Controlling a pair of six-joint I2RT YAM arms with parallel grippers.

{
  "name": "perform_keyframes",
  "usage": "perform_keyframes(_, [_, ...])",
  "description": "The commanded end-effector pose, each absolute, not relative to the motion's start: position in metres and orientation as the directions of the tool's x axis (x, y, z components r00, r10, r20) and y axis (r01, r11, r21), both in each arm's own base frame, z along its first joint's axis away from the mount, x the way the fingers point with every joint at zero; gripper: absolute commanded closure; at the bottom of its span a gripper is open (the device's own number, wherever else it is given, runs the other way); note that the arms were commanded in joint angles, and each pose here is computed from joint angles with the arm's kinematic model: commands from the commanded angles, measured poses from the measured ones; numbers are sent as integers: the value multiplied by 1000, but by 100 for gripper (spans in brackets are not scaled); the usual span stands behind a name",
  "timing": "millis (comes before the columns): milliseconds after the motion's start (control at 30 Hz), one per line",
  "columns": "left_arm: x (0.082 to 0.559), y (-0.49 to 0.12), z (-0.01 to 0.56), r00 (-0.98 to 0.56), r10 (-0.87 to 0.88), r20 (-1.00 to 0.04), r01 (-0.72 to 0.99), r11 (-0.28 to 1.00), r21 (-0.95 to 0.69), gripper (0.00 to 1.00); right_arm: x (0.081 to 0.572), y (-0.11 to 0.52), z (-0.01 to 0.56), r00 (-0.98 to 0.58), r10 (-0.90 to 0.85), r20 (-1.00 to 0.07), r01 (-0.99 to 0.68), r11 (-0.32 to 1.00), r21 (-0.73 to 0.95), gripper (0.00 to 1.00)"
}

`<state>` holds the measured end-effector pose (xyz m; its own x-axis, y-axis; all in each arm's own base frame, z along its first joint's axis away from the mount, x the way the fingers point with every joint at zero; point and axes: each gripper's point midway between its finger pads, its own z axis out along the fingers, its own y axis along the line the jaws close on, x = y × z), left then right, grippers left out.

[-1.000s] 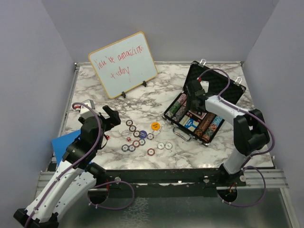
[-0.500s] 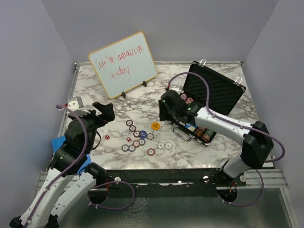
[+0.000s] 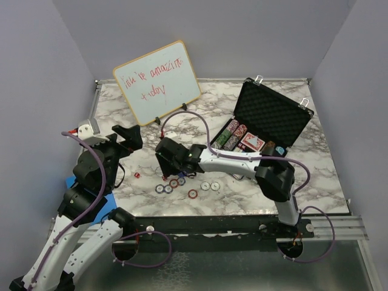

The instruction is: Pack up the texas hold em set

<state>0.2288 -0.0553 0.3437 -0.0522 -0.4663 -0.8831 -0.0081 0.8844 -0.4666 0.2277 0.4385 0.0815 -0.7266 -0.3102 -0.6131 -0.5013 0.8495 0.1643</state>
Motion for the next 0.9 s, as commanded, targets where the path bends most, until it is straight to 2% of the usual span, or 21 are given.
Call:
perform_keyframes(0, [228, -39, 344, 34, -502, -864, -66, 862, -503, 1, 212, 466, 69, -725, -363, -585, -548, 819, 172, 35])
perform_keyframes(267, [229, -19, 346, 145, -504, -852, -126, 844, -521, 1, 206, 487, 50, -720, -411, -559, -584, 795, 167, 36])
perform_keyframes(400, [233, -16, 339, 152, -486, -861, -153, 849, -506, 1, 207, 487, 42, -715, -431, -550, -587, 797, 139, 39])
perform_keyframes(667, [239, -16, 325, 141, -468, -872, -183, 854, -488, 1, 216, 479, 27, -711, -463, -529, -571, 819, 52, 40])
perform_keyframes(867, [241, -16, 322, 137, -461, -877, -192, 856, -480, 1, 224, 474, 15, -716, -463, -522, -536, 844, -13, 32])
